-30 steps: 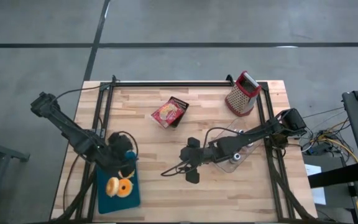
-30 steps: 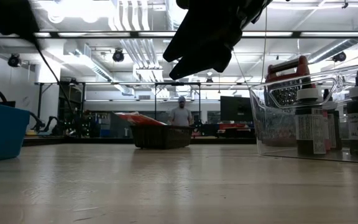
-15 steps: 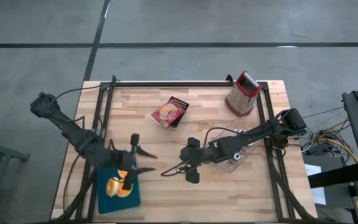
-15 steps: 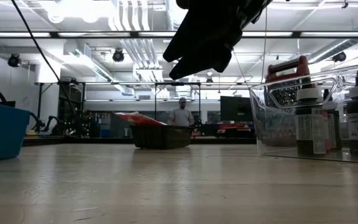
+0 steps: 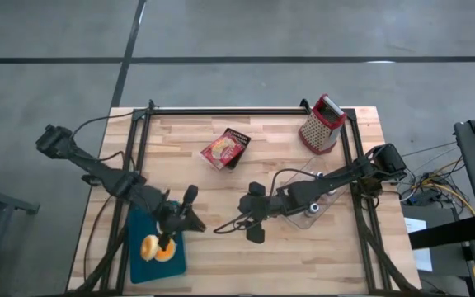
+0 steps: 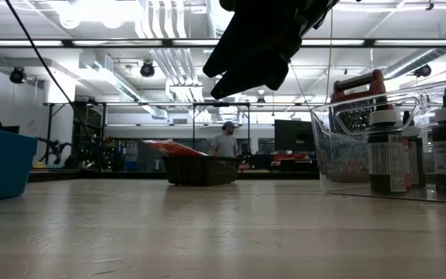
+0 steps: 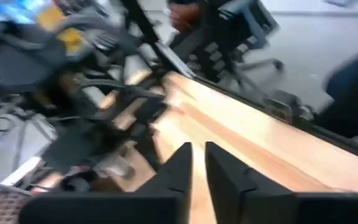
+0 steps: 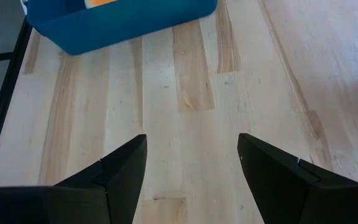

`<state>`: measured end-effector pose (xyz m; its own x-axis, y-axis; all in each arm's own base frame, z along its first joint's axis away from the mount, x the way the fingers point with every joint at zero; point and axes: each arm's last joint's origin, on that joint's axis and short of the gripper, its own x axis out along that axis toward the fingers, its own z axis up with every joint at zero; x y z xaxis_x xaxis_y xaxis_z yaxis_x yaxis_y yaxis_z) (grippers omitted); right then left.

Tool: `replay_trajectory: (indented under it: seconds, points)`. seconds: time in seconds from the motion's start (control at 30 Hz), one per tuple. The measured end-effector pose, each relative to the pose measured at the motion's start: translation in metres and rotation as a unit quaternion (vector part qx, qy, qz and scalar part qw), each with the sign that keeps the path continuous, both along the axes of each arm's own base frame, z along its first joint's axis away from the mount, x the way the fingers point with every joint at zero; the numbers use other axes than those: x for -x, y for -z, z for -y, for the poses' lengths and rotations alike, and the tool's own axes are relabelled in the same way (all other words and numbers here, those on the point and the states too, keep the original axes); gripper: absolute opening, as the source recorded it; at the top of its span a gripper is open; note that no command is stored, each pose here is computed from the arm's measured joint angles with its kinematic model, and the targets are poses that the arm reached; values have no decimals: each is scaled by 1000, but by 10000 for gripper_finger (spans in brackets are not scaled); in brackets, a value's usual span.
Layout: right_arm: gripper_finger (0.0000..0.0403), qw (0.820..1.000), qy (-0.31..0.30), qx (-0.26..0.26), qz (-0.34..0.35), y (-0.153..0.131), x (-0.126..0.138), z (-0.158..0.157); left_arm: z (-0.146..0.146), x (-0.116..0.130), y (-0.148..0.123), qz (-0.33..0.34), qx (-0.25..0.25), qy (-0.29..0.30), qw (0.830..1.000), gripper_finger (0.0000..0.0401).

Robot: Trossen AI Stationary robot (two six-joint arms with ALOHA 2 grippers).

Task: Pick & Place Food Item
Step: Return to Home Position

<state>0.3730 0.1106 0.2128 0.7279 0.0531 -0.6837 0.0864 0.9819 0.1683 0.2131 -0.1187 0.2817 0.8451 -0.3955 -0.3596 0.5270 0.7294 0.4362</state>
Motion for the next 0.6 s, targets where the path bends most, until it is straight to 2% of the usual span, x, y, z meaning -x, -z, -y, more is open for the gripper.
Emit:
replay_trajectory:
  seconds: [0.13, 0.4, 0.6]
  points:
    - [249, 1000, 0, 0, 0, 0, 0, 0, -17, -8, -5, 31, 46, -16, 998, 7]
    - [256, 1000, -2, -2, 0, 0, 0, 0, -68, -21, -6, 8, 114, 10, 993, 3]
    - [250, 1000, -2, -2, 0, 0, 0, 0, -104, -24, 3, 8, 135, -7, 991, 2]
